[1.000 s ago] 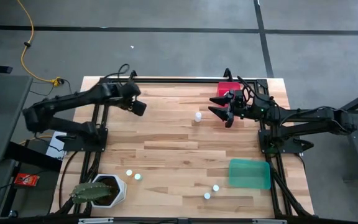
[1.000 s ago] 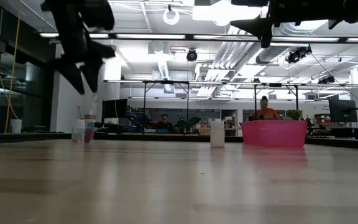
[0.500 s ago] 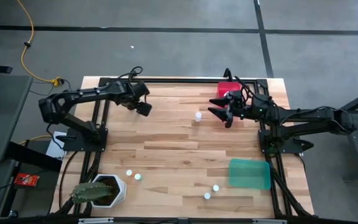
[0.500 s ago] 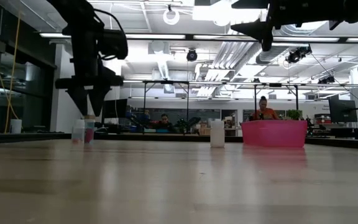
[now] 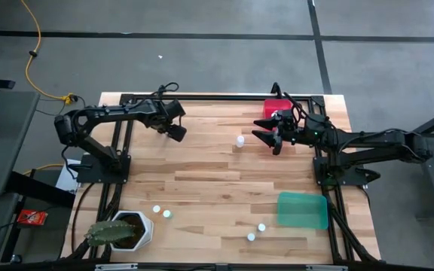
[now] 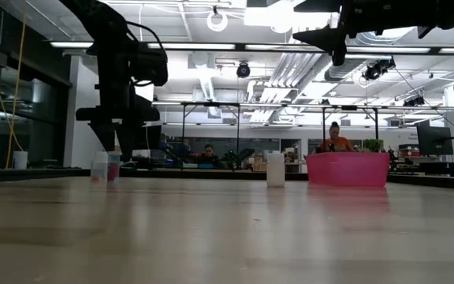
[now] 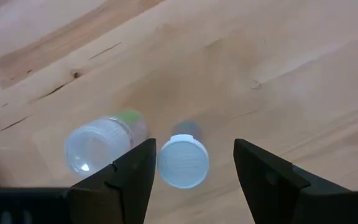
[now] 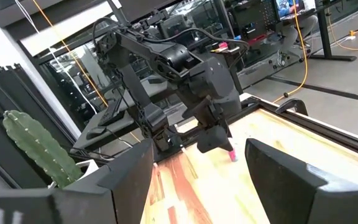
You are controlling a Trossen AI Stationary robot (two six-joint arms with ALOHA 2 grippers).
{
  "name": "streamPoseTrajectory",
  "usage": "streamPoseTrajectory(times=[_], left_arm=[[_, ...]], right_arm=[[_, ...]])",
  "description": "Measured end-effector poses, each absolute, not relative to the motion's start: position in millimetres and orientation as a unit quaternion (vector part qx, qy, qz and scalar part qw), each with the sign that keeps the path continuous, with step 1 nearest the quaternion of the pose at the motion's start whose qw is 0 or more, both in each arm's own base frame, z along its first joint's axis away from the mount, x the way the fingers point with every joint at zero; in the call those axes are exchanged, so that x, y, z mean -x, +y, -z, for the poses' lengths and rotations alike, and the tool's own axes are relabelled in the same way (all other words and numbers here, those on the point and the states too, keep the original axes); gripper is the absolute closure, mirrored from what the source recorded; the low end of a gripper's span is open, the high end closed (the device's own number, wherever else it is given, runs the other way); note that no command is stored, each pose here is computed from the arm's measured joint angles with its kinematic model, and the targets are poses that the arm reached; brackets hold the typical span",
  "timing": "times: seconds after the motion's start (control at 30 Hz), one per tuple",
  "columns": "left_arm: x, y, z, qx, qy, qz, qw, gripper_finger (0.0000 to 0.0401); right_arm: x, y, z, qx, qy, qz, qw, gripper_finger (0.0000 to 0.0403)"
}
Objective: Pick and place medicine bottles into bin by pill shape (circle, oval)
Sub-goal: Put the blue capsule bottle into the red bin
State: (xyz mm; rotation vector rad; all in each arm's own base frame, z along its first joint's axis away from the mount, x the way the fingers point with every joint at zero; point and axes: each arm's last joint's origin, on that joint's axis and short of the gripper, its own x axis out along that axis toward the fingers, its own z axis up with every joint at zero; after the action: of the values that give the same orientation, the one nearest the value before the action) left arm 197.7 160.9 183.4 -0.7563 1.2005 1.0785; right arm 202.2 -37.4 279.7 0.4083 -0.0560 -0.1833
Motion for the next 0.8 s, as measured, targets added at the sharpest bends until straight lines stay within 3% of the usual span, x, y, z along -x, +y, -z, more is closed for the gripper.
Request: streamPoseTrajectory(times=[0.3,0.8], left_arm=[[-196.6,160.0,-181.9,0.325,0.538,-0.465,0.624,0.0206],[-195.5,159.5,-182.0,0.322,0.541,-0.467,0.62,0.0293]], right_arm=[[-202.2,-37.4,-279.3,-0.203,-0.026,0.091,0.975,0.0156],[-202.2,-37.4,-278.5,-0.203,-0.021,0.092,0.975,0.0156]])
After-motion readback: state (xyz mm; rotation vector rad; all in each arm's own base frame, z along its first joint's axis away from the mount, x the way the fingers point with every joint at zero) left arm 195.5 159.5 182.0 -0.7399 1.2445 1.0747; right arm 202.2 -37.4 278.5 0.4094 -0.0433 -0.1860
